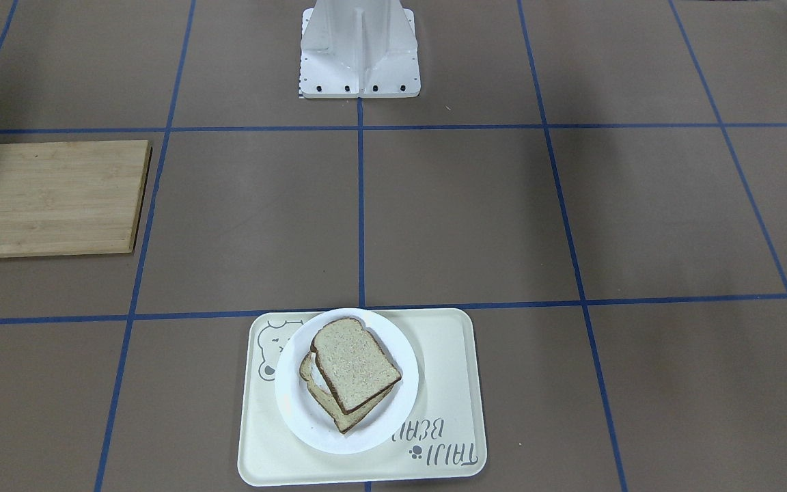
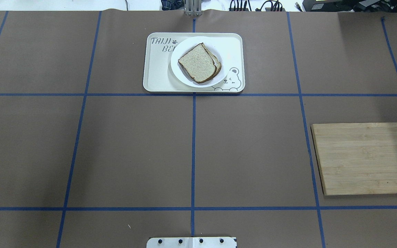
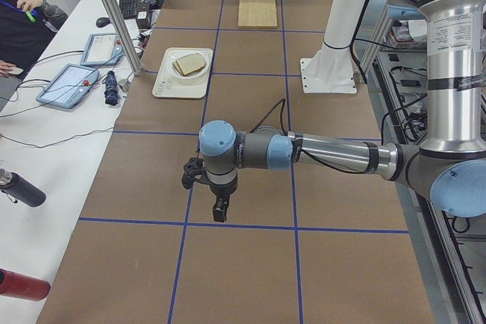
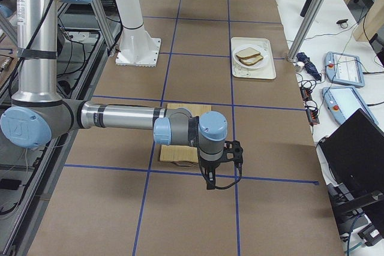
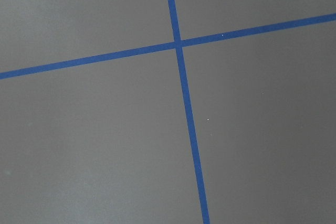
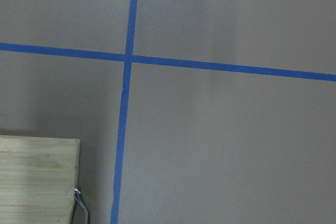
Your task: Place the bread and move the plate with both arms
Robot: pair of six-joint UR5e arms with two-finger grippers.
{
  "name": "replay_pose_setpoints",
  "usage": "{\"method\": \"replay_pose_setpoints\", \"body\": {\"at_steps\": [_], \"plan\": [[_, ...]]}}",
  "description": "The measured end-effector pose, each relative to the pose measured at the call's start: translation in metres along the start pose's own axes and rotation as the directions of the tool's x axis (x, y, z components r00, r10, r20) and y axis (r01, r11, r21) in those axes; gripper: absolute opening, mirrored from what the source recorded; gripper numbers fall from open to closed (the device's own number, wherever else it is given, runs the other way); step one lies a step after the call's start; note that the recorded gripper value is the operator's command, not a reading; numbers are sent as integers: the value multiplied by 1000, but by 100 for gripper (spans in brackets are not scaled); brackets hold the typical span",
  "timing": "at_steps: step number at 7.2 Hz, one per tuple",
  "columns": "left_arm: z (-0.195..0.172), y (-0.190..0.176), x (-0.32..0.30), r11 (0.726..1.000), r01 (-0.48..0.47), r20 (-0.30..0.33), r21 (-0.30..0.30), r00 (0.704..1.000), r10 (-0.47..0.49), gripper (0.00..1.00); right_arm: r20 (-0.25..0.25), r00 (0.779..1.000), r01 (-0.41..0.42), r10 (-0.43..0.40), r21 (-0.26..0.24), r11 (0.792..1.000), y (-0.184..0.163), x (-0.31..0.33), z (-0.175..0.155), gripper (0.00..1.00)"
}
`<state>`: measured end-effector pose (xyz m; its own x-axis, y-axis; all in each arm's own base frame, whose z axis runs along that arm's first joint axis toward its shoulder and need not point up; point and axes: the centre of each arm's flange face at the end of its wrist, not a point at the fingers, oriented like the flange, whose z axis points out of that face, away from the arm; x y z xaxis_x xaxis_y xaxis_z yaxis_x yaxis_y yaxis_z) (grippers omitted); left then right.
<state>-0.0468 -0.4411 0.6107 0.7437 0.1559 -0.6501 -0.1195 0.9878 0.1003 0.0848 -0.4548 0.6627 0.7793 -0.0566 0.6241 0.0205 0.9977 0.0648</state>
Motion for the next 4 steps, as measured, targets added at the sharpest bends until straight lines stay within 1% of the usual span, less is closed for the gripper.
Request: {"method": "replay_pose_setpoints", "body": {"at_steps": [2, 4], "plan": [[2, 10, -2, 1000, 7, -1, -6, 1000, -7, 98, 7, 999, -38, 38, 2, 999, 0, -1, -1, 100], [5, 19, -3, 1000, 13, -2, -13, 1000, -13, 98, 16, 999, -46, 46, 2, 999, -1, -3, -1, 100]]}}
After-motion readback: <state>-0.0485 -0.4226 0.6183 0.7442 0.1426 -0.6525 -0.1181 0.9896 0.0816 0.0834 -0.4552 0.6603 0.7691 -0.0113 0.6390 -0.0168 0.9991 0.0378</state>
